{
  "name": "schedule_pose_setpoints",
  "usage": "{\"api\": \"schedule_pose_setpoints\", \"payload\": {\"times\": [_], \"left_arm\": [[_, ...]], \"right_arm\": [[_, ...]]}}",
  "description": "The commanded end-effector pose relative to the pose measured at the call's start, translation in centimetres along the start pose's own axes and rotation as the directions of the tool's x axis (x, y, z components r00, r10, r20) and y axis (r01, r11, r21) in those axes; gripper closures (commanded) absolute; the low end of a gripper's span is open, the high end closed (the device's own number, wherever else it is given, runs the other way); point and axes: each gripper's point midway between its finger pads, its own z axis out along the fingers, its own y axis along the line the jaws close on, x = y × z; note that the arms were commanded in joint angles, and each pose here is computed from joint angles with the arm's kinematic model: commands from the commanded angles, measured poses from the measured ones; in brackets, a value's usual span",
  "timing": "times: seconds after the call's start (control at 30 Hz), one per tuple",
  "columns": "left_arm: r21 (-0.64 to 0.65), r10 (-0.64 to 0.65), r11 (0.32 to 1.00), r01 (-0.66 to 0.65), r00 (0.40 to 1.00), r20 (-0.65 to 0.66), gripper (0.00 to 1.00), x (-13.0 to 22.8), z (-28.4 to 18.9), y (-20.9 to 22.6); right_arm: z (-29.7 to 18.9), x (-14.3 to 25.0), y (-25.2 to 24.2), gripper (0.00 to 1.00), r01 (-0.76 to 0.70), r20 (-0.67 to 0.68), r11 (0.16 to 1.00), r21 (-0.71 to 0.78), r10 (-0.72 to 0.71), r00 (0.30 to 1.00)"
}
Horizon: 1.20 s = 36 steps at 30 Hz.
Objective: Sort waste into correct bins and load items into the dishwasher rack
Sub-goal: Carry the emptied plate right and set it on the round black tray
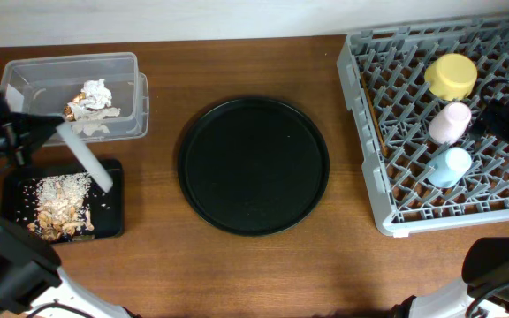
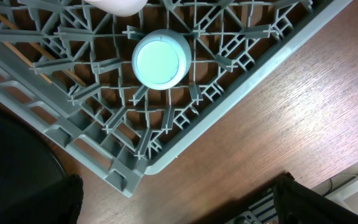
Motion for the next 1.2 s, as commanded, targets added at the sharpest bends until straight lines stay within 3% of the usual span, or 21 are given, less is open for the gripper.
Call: {"api": "schedule_pose_setpoints", "payload": {"times": [0.0,0.17,0.33,0.37,0.47,0.5,0.6,0.67,0.8,0.93,1.03,1.17], "left_arm": [[-0.045,0.087,0.995,-0.090,0.994,-0.066,0.99,2.7,2.4,-1.7],[-0.116,0.197,0.966,-0.232,0.947,-0.254,0.99,8.0,8.5,-3.4],[-0.140,0.316,0.895,-0.423,0.825,-0.467,0.99,15.1,15.4,-4.2],[-0.216,0.322,0.855,-0.472,0.809,-0.492,0.99,16.2,17.3,-3.4],[-0.450,0.325,0.720,-0.528,0.829,-0.455,0.99,16.9,20.5,-1.4],[-0.531,0.366,0.642,-0.553,0.830,-0.422,0.99,17.1,21.8,-0.9],[-0.634,0.517,0.473,-0.612,0.775,-0.362,0.99,17.9,24.9,-1.2],[-0.654,0.626,0.378,-0.656,0.701,-0.341,0.99,19.2,27.5,-1.8],[-0.597,0.672,0.329,-0.731,0.626,-0.396,0.99,23.0,32.2,-1.0],[-0.639,0.691,0.222,-0.736,0.581,-0.429,0.99,23.4,35.0,1.7],[-0.668,0.684,0.166,-0.725,0.573,-0.452,0.99,22.8,36.2,3.8],[-0.679,0.664,0.147,-0.719,0.581,-0.471,0.99,22.3,37.4,5.6]], "right_arm": [[-0.1,0.0,-0.3,0.02,-0.010,0.004,1.000,0.011,0.010,1.000],[-0.1,0.0,-0.3,0.02,-0.010,0.004,1.000,0.011,0.010,1.000],[-0.1,0.0,-0.3,0.02,-0.010,0.005,1.000,0.011,0.010,1.000],[-0.1,0.0,-0.3,0.02,-0.010,0.005,1.000,0.011,0.010,1.000],[-0.1,0.0,-0.3,0.02,-0.010,0.005,1.000,0.011,0.010,1.000],[-0.1,0.0,-0.3,0.02,-0.010,0.004,1.000,0.011,0.010,1.000],[-0.1,0.0,-0.3,0.02,-0.010,0.004,1.000,0.011,0.010,1.000],[-0.1,0.0,-0.3,0.02,-0.010,0.005,1.000,0.011,0.010,1.000],[-0.1,0.0,-0.3,0.02,-0.010,0.004,1.000,0.011,0.010,1.000],[-0.1,0.0,-0.3,0.02,-0.010,0.004,1.000,0.011,0.010,1.000],[-0.1,0.0,-0.3,0.02,-0.010,0.004,1.000,0.011,0.010,1.000],[-0.1,0.0,-0.3,0.02,-0.010,0.005,1.000,0.011,0.010,1.000]]}}
